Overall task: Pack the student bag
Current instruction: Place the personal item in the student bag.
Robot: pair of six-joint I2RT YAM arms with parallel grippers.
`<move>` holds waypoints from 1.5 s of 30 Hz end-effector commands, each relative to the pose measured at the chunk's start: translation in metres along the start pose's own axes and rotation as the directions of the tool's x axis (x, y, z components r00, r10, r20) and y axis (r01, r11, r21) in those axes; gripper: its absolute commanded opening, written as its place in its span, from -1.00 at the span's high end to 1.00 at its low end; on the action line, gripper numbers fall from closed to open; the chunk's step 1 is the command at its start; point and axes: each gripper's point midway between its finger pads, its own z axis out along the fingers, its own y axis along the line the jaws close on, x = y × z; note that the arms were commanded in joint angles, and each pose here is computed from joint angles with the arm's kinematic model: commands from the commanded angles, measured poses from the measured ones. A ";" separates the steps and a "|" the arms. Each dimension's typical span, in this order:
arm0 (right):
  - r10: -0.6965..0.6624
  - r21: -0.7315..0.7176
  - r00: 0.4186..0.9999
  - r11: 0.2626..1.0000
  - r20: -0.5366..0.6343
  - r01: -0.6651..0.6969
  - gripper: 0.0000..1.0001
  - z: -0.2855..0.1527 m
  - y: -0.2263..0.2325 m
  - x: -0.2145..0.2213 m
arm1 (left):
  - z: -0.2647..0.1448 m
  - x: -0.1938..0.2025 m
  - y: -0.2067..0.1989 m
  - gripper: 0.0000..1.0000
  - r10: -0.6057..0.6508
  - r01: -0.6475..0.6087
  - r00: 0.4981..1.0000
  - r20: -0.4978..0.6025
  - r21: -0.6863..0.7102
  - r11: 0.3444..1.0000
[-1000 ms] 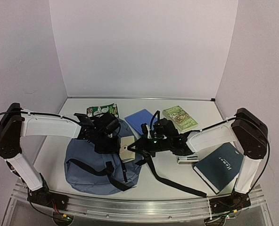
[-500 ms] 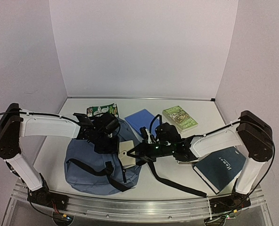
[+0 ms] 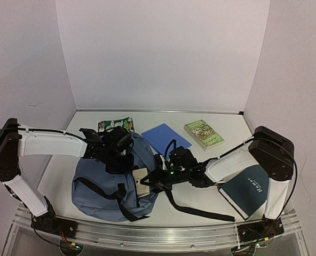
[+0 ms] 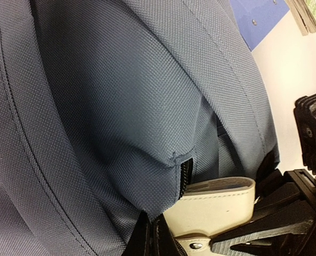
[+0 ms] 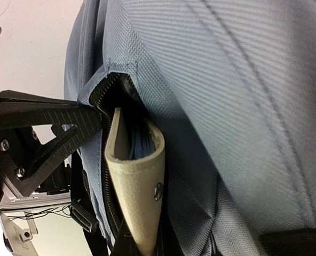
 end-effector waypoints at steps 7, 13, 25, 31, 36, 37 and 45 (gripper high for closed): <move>0.055 -0.116 0.998 0.992 0.030 -0.051 1.00 0.029 0.024 -0.011 | -0.027 -0.030 -0.057 1.00 -0.002 -0.024 0.995 0.101 0.254 0.967; 0.026 -0.137 0.997 0.991 0.075 -0.015 1.00 0.040 0.039 -0.015 | -0.023 -0.027 -0.061 1.00 -0.023 -0.003 0.996 0.087 0.289 0.957; -0.102 0.118 0.978 0.990 0.179 0.082 0.15 0.002 0.016 -0.024 | -0.034 -0.029 -0.042 0.99 -0.046 0.021 0.992 0.114 0.214 0.977; -0.110 0.145 0.982 0.986 0.157 0.087 0.41 0.002 0.011 -0.018 | -0.033 -0.030 -0.043 0.99 -0.038 0.014 0.993 0.113 0.210 0.978; -0.112 0.149 0.985 0.985 0.134 0.092 0.72 0.007 0.008 -0.012 | -0.033 -0.030 -0.043 1.00 -0.037 0.012 0.993 0.113 0.209 0.978; -0.115 0.146 0.985 0.985 0.127 0.096 0.76 0.009 0.009 -0.011 | -0.033 -0.030 -0.043 1.00 -0.036 0.012 0.993 0.112 0.207 0.978; -0.170 0.044 0.981 0.985 0.096 0.166 0.89 0.033 0.044 -0.008 | -0.028 -0.027 -0.049 1.00 -0.026 0.004 0.996 0.091 0.233 0.972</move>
